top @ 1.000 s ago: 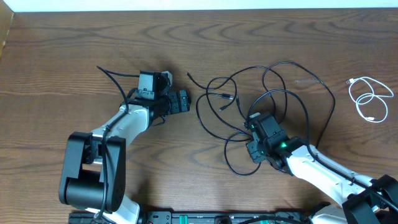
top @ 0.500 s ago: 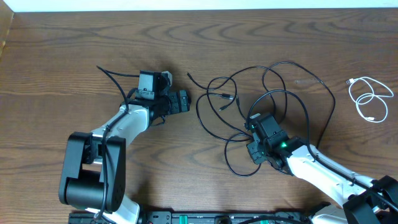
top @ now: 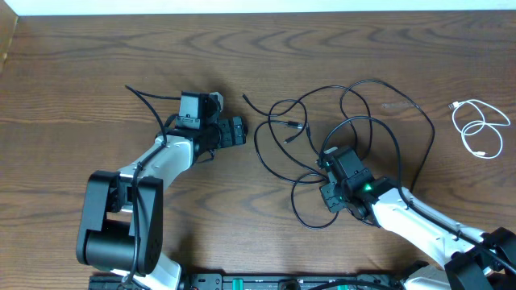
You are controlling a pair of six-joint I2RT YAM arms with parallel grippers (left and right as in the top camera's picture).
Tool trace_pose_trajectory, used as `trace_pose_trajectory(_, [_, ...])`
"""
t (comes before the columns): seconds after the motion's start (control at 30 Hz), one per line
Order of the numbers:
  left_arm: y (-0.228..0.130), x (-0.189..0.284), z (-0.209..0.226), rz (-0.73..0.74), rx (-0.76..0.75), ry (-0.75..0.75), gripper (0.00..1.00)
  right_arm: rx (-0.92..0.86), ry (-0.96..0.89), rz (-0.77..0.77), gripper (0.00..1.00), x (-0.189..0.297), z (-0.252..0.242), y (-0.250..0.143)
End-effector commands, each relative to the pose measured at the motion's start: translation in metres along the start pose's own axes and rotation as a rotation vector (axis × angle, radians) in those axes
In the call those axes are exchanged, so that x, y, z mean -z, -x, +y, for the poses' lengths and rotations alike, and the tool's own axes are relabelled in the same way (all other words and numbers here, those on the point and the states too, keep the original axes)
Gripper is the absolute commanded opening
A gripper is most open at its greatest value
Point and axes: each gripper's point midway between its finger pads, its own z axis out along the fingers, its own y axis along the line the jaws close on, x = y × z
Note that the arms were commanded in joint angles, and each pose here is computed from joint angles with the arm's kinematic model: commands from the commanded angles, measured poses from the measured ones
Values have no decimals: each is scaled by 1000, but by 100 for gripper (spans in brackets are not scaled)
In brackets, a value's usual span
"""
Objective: Untangle cables
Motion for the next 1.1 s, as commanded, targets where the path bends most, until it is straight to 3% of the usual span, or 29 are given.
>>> trace_pose_trajectory(0.0, [0,1,1,-3,2,3,98,7,0,91,1,-9,-1,-28])
trace_pose_trajectory(0.43, [0,1,1,-3,2,3,98,8,-5,93,5,-9,-2,-29])
trace_pose_trajectory(1.07, [0,1,1,-4,2,3,98,-42,1,67,1,-6,0,-21])
